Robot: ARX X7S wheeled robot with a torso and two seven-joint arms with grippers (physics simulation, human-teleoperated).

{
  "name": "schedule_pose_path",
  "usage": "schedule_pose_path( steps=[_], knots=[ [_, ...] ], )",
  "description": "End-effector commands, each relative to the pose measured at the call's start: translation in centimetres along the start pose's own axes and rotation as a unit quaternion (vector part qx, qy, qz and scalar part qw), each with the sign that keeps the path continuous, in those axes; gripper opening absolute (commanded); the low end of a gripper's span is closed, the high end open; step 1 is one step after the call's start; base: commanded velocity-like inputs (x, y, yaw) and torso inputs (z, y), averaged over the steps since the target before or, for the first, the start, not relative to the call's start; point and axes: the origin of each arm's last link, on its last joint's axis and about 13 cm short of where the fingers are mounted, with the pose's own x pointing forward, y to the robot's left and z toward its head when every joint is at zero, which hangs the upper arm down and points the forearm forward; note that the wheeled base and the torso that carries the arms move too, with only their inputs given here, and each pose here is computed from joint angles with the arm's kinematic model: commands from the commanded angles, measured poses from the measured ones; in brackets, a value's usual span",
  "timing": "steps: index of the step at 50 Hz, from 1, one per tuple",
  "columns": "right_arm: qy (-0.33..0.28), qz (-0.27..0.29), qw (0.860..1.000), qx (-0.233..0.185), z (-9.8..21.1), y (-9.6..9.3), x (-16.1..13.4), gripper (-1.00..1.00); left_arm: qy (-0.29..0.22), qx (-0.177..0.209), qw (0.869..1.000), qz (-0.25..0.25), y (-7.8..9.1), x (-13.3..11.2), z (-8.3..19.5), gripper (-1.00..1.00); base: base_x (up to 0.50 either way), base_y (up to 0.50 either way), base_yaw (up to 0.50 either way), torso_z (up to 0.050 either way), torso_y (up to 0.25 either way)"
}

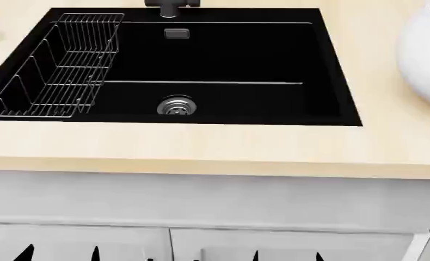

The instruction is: There is a mixed pile of frozen fruits and vegetables on the counter. Locate all the frozen vegetables and place the items in a bowl on the counter. Take all the frozen fruits and defrost them in a running sink.

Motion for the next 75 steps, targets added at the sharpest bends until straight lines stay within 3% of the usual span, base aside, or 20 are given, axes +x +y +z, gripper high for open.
schedule_pose_path(
  steps=[1, 12, 13, 14, 18, 30, 33, 36, 37, 43, 46, 54, 58, 59, 61, 63, 67, 69, 71, 75],
  knots=[
    [0.000, 0.000, 1.000, 0.000, -0.2, 0.0, 0.1, 1.00, 0.000, 0.000, 1.000, 0.000, 0.0, 0.1, -0.2, 1.00, 0.00, 0.00, 0.00, 0.000, 0.000],
    [-0.001, -0.006, 1.000, -0.005, 0.0, 0.0, -0.3, 1.00, 0.012, 0.006, 1.000, 0.001, 0.1, -0.1, -0.2, 1.00, 0.00, 0.00, 0.00, 0.000, 0.000],
    [-0.070, -0.051, 0.993, -0.082, 5.7, 0.0, 0.5, 1.00, -0.061, 0.011, 0.997, 0.045, -0.5, 2.0, 5.0, 1.00, 0.00, 0.00, 0.00, 0.000, 0.000],
    [-0.002, -0.008, 1.000, -0.005, 0.0, 0.0, -0.3, 1.00, 0.007, 0.002, 1.000, 0.001, 0.2, -0.1, -0.2, 1.00, 0.00, 0.00, 0.00, 0.000, 0.000],
    [-0.004, -0.017, 1.000, -0.019, 0.0, 0.0, -0.3, 1.00, 0.018, 0.022, 1.000, -0.006, -0.1, 0.0, -0.4, 1.00, 0.00, 0.00, 0.00, 0.000, 0.000],
    [-0.001, -0.017, 0.999, -0.031, 0.0, 0.0, -0.5, 1.00, 0.021, 0.023, 0.999, -0.011, 0.0, -0.2, -0.4, 1.00, 0.00, 0.00, 0.00, 0.000, 0.000],
    [0.011, -0.027, 0.999, -0.036, 0.0, -0.2, -0.6, 1.00, 0.019, 0.050, 0.999, -0.007, -0.2, -0.4, -0.2, 1.00, 0.00, 0.00, 0.00, 0.000, 0.000],
    [0.009, -0.017, 1.000, -0.024, 1.0, -0.3, -0.7, 1.00, 0.030, 0.038, 0.999, -0.002, 0.1, -0.1, 0.7, 1.00, 0.00, 0.00, 0.00, 0.000, 0.000],
    [0.002, -0.020, 0.999, -0.031, 1.5, -0.5, -0.7, 1.00, 0.018, 0.060, 0.998, -0.002, 0.1, 0.2, 1.3, 1.00, 0.00, 0.00, 0.00, 0.000, 0.000],
    [-0.010, -0.032, 0.999, -0.020, 6.4, -1.8, -0.5, 1.00, 0.004, 0.020, 1.000, 0.015, 0.1, 0.0, 6.2, 1.00, 0.00, 0.00, 0.00, 0.000, 0.000],
    [-0.028, -0.036, 0.999, -0.020, 8.7, -2.3, -0.8, 1.00, 0.000, 0.037, 0.999, 0.000, -0.4, -0.5, 7.8, 1.00, 0.00, 0.00, 0.00, 0.000, 0.000],
    [-0.059, -0.030, 0.997, -0.050, 14.0, -2.7, -2.1, 1.00, -0.006, 0.049, 0.999, -0.008, 1.0, -1.1, 11.5, 1.00, 0.00, 0.00, 0.00, 0.000, 0.000],
    [-0.050, -0.034, 0.997, -0.041, 13.7, -3.3, -2.4, 1.00, 0.006, 0.039, 0.999, 0.000, 1.9, -0.9, 11.3, 1.00, 0.00, 0.00, 0.00, 0.000, 0.000],
    [-0.042, -0.037, 0.997, -0.045, 13.4, -3.4, -2.2, 1.00, 0.017, 0.011, 1.000, -0.005, 2.0, -0.7, 11.2, 1.00, 0.00, 0.00, 0.00, 0.000, 0.000],
    [-0.032, -0.041, 0.998, -0.044, 13.1, -3.7, -1.9, 1.00, -0.009, 0.020, 1.000, 0.009, 2.6, -0.2, 11.0, 1.00, 0.00, 0.00, 0.00, 0.010, 0.000],
    [-0.035, -0.046, 0.997, -0.051, 13.5, -4.1, -2.1, 1.00, 0.003, -0.006, 1.000, 0.005, 3.1, -0.2, 10.7, 1.00, 0.00, 0.00, 0.00, 0.042, 0.000],
    [-0.018, -0.038, 0.997, -0.060, 13.0, -4.3, -2.2, 1.00, 0.008, -0.021, 1.000, -0.006, 3.1, -0.5, 11.2, 1.00, 0.00, 0.00, 0.00, 0.050, 0.000],
    [-0.016, -0.036, 0.997, -0.063, 13.0, -4.3, -2.3, 1.00, 0.003, -0.009, 1.000, -0.002, 3.2, -0.7, 11.4, 1.00, 0.00, 0.00, 0.00, 0.050, 0.000],
    [-0.019, -0.039, 0.997, -0.067, 13.4, -4.4, -2.7, 1.00, 0.014, -0.042, 0.999, -0.008, 3.4, -0.8, 11.8, 1.00, 0.00, 0.00, 0.00, 0.050, 0.000],
    [-0.025, -0.047, 0.996, -0.077, 13.8, -4.5, -2.9, 1.00, 0.009, -0.030, 0.999, -0.006, 3.4, -0.8, 12.0, 1.00, 0.00, 0.00, 0.00, 0.050, 0.000]
  ],
)
